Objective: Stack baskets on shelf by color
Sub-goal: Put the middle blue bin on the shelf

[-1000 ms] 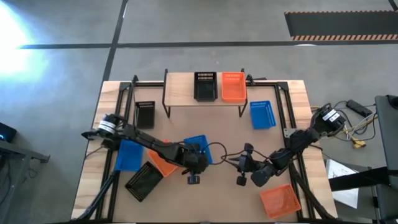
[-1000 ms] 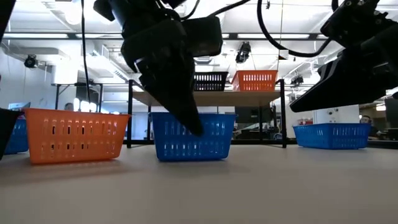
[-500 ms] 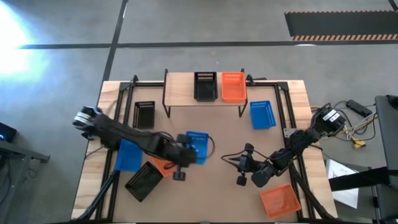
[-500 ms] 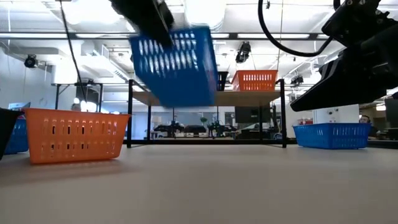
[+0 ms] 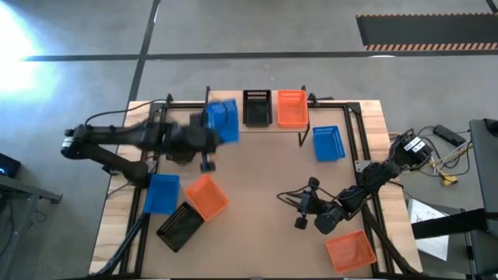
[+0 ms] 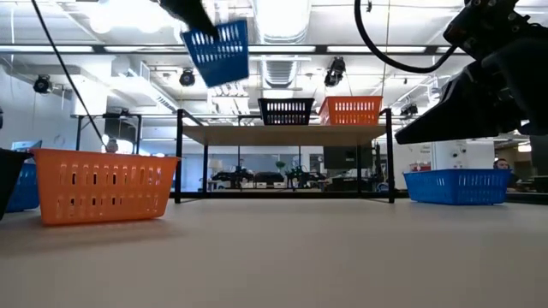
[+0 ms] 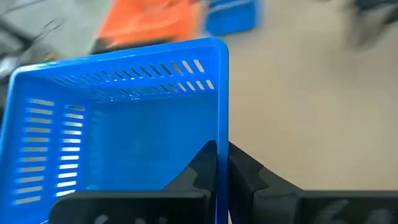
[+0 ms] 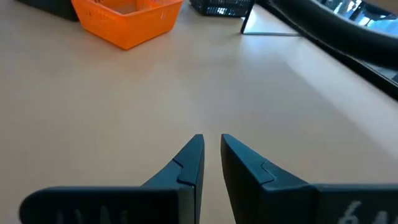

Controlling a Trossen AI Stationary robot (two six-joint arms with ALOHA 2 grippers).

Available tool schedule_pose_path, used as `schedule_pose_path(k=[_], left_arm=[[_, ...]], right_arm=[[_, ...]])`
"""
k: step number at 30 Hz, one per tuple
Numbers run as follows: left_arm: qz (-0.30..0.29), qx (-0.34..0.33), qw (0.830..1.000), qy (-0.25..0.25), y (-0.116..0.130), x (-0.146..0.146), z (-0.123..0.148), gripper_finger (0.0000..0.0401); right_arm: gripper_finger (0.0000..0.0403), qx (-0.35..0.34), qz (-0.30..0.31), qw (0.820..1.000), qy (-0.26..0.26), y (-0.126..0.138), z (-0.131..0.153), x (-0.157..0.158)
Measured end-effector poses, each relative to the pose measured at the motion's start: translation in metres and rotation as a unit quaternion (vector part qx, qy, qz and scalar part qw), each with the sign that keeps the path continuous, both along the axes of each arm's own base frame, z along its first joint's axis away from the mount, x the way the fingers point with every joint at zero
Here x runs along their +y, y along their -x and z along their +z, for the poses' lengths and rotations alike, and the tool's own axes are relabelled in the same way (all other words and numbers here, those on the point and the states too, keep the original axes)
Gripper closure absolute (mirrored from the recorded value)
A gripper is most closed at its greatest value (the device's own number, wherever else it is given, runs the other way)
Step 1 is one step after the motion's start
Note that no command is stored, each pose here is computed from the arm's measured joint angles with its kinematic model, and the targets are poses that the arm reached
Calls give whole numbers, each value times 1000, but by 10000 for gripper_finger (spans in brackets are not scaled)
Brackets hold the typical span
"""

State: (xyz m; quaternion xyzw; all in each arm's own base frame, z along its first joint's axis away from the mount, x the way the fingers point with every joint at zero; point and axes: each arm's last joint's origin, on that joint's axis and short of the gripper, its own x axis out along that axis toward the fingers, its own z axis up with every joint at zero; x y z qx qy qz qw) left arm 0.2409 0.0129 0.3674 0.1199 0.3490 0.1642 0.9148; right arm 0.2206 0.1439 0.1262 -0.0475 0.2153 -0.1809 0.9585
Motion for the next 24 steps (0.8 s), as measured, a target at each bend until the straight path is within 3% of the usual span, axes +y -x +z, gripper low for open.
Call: schedule_pose_path(k=[6, 10, 16, 24], left_arm=[[14, 38, 998, 41, -5, 62, -15, 401], [19, 82, 996, 33, -15, 87, -33, 401], [25, 129, 990, 41, -32, 105, -57, 401], [28, 143, 989, 28, -41, 111, -60, 401]], right_arm=[[355, -5, -3, 1000, -7, 0, 1, 0], [355, -6, -3, 1000, -7, 0, 1, 0], [355, -6, -3, 1000, -8, 0, 1, 0], [355, -6, -3, 1000, -9, 0, 1, 0]])
